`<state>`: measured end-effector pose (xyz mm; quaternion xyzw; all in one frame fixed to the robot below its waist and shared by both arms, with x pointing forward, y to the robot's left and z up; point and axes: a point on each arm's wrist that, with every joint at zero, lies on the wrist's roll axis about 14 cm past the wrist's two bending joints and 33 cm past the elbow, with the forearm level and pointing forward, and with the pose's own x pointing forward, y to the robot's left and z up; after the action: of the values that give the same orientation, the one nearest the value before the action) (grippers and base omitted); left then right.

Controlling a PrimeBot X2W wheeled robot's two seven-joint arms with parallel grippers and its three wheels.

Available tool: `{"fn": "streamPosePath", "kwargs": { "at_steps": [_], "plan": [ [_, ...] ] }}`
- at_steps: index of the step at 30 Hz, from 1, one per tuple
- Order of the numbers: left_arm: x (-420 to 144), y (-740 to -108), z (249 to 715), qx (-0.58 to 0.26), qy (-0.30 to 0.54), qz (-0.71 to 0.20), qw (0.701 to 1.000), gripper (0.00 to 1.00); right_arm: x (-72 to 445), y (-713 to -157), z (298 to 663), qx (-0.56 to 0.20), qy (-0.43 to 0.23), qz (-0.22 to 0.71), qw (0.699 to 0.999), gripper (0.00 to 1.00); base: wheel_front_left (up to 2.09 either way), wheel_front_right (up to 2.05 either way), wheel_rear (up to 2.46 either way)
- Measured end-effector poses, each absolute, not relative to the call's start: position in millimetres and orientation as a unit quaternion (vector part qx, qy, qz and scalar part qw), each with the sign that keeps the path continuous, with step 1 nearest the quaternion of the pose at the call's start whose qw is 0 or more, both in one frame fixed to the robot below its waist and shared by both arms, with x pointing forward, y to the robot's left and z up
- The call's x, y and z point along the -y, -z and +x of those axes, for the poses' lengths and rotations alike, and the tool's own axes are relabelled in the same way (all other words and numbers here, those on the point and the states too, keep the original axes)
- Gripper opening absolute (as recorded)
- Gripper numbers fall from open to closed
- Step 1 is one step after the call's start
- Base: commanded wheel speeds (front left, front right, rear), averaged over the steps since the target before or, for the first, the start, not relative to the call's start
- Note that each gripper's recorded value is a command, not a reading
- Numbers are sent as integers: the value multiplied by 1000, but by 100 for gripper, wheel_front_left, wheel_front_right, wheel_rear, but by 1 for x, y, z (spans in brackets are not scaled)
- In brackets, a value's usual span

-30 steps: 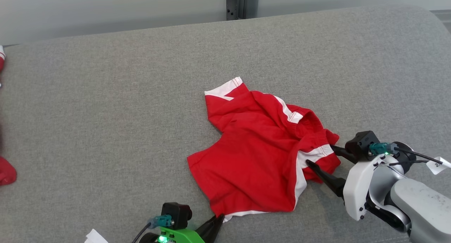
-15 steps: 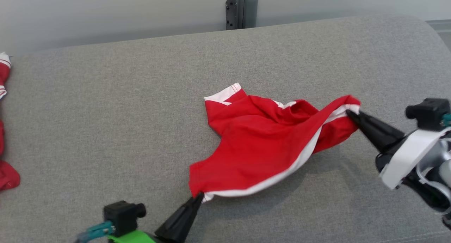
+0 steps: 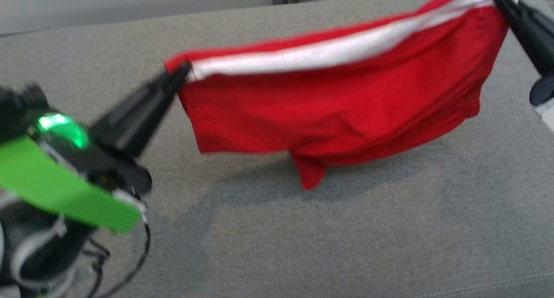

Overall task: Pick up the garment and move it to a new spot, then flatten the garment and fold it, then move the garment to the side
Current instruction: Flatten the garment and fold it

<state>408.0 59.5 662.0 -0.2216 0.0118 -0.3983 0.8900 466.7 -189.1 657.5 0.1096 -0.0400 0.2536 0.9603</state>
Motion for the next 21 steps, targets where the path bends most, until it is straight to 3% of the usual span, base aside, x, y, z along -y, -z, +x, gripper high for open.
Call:
{"fn": "streamPosePath", "kwargs": {
  "at_steps": [7, 10, 15, 17, 21],
  "plan": [
    [-79, -678, 555, 5, 295, -137, 946, 0, 171, -682, 568, 63, -236, 90, 966, 0, 0, 0, 0],
    [-87, -694, 612, 54, 245, -139, 958, 0, 155, -688, 610, 87, -225, 82, 967, 0, 0, 0, 0],
    [-111, -728, 674, 197, 159, -111, 961, 0, 138, -718, 659, 200, -202, 96, 954, 0, 0, 0, 0],
    [-111, -708, 692, 215, 153, -94, 960, 0, 133, -701, 672, 219, -194, 96, 951, 0, 0, 0, 0],
    [-98, -607, 715, 120, 171, -115, 971, 0, 115, -615, 683, 150, -207, 106, 961, 0, 0, 0, 0]
  ]
}}
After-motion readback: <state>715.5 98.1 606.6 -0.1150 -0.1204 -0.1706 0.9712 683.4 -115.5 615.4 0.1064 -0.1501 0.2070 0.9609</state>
